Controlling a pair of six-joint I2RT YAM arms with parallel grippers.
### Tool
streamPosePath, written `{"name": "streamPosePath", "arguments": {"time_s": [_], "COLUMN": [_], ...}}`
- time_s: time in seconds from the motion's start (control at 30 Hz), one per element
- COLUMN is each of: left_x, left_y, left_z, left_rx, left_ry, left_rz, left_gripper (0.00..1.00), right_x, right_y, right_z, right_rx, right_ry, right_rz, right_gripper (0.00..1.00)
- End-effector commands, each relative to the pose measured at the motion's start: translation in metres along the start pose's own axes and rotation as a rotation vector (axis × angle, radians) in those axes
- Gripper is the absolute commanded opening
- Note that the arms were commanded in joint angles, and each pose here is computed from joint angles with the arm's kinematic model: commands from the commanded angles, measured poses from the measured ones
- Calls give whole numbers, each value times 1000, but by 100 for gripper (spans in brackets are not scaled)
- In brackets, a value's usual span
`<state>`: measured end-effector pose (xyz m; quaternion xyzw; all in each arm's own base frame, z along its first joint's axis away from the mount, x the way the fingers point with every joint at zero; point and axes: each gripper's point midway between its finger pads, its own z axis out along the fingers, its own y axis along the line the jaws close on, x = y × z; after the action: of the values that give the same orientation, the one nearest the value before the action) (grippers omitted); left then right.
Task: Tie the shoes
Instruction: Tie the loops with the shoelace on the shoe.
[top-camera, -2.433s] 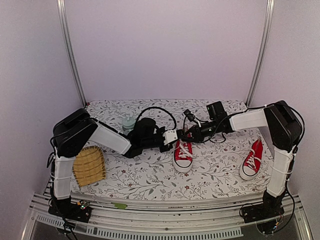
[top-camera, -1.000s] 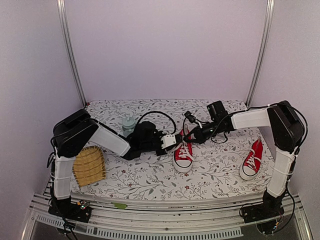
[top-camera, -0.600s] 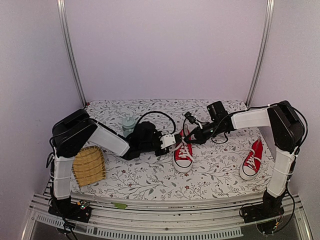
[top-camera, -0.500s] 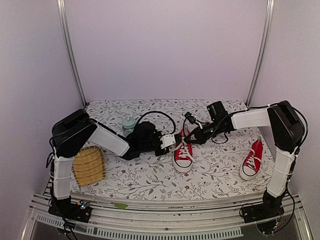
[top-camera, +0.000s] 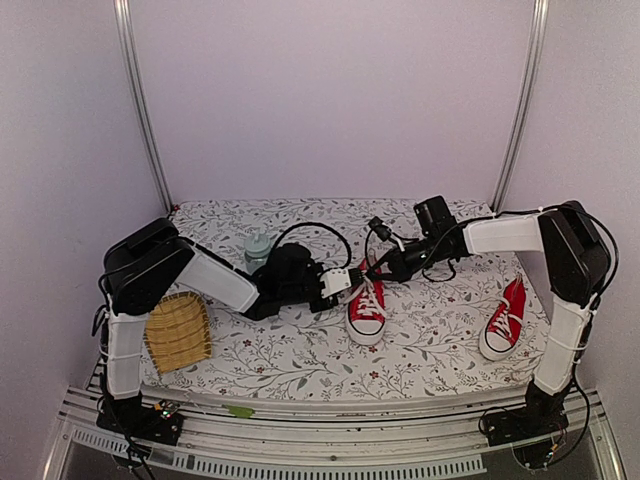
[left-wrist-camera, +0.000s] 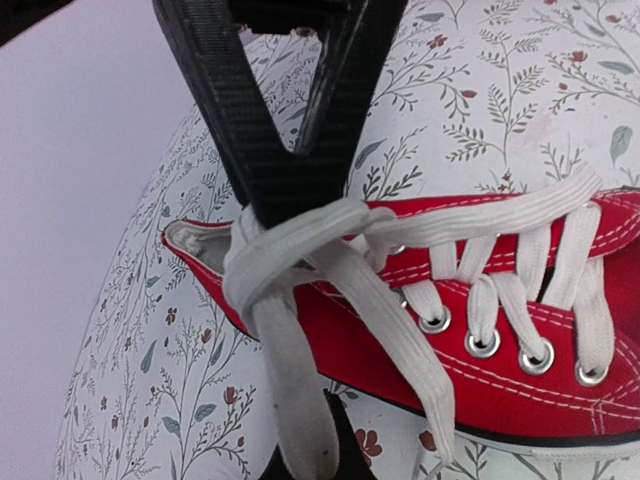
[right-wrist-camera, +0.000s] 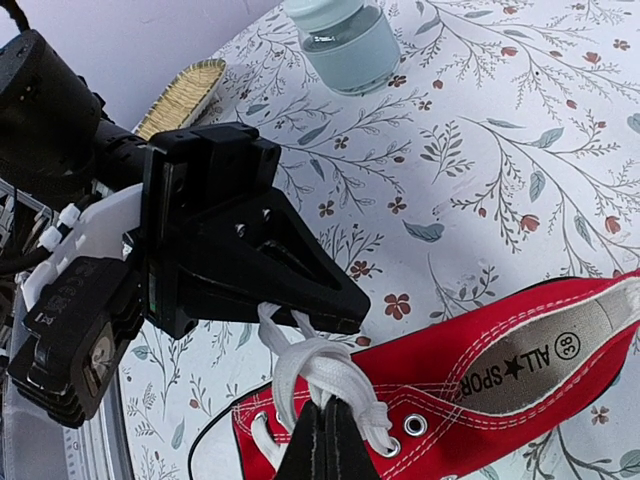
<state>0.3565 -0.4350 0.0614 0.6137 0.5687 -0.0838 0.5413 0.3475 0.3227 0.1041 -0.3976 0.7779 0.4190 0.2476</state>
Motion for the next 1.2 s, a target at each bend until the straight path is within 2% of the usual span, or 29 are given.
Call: {"name": "streamPosePath", "arguments": {"time_s": [0.0, 0.53, 1.17], "left_x": [-12, -2, 17], "left_y": [7, -2, -9], "left_z": [-7, -6, -9], "left_rx": [-15, 9, 23], "left_ry": [-21, 2, 74], "left_rz": [-2, 6, 48], "left_gripper": [0, 0, 0], "right_x": [-20, -18, 21], "right_y": [4, -12, -46], "right_z": [-15, -28, -41], "right_rx": [28, 109, 242], "right_ry": [-37, -41, -39], "right_rz": [-36, -8, 133], "right_gripper": [1, 1, 1]}}
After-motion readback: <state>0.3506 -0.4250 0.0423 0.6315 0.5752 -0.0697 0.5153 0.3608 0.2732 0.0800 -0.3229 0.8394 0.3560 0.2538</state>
